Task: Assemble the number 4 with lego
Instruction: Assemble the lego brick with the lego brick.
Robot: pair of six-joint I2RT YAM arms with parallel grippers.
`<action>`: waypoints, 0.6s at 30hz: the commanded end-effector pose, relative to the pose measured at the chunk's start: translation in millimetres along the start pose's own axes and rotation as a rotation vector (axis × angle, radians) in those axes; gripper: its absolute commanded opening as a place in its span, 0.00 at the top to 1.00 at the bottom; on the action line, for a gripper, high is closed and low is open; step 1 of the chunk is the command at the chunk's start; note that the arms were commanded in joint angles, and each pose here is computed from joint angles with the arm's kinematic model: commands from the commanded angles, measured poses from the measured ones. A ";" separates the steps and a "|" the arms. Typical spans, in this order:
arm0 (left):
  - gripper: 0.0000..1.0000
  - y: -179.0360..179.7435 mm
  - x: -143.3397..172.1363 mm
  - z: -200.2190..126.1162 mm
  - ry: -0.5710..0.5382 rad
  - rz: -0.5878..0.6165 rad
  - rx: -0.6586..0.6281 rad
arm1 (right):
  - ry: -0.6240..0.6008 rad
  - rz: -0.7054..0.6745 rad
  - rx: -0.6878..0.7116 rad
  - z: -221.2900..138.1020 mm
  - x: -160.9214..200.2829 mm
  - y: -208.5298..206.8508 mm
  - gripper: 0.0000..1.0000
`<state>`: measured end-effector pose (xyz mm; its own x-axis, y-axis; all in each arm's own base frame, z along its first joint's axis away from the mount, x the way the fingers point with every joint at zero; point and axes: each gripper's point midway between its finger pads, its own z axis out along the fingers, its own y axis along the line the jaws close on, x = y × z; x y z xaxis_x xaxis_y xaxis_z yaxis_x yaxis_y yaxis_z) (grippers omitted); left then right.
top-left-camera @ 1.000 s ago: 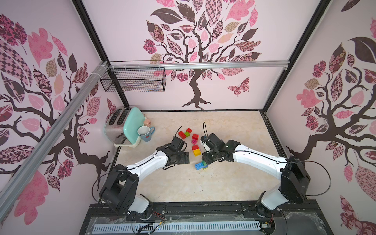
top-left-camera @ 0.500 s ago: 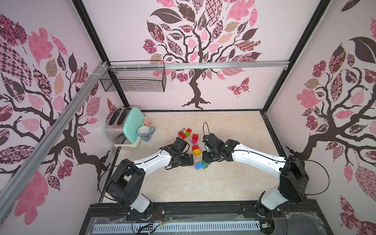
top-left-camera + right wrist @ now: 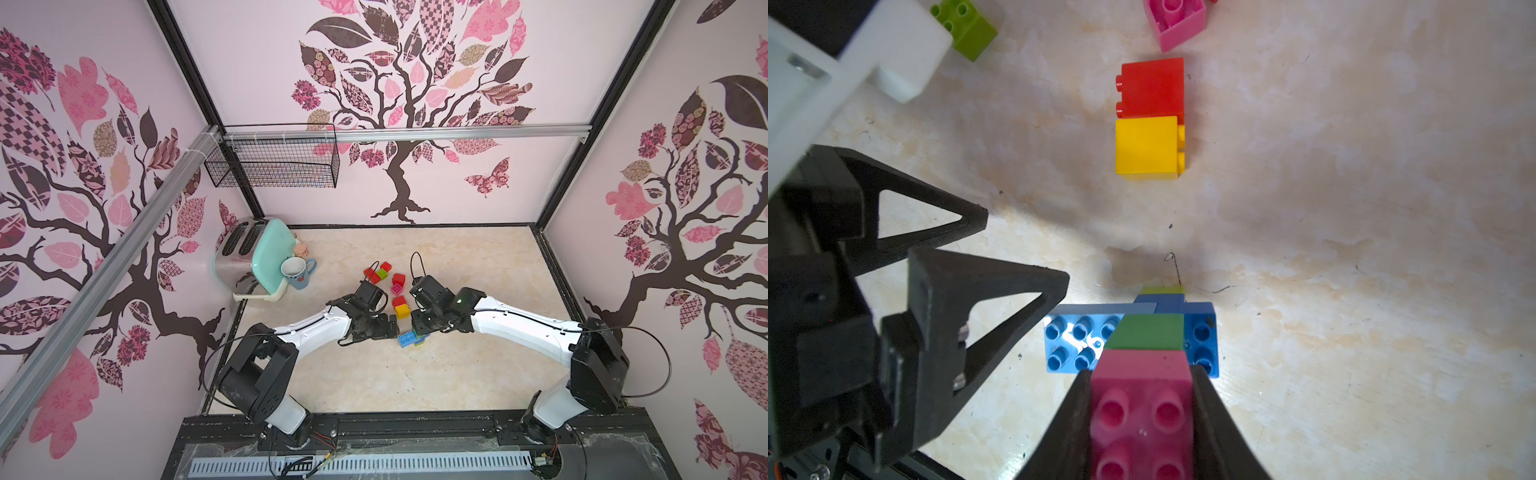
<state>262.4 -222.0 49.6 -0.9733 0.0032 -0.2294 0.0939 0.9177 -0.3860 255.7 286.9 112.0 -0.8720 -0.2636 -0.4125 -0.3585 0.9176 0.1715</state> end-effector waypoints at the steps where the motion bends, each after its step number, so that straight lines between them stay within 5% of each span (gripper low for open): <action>1: 0.02 -7.8 -6.4 0.8 -0.009 0.021 0.018 | 0.364 -0.047 0.149 34.7 96.8 -39.9 1.00; 14: 0.02 -6.9 -10.2 -2.1 -0.017 0.034 -0.003 | 0.414 -0.114 0.446 27.4 107.5 -92.9 1.00; 18: 0.02 -5.2 -16.7 -7.9 -0.049 0.050 -0.025 | 0.452 -0.124 0.446 29.3 116.3 -95.1 1.00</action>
<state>264.5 -220.3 49.5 -0.9704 0.0177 -0.2410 0.1080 0.9240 -0.3668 260.7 280.9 105.3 -0.8497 -0.3099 -0.4265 -0.3617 0.9313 0.0439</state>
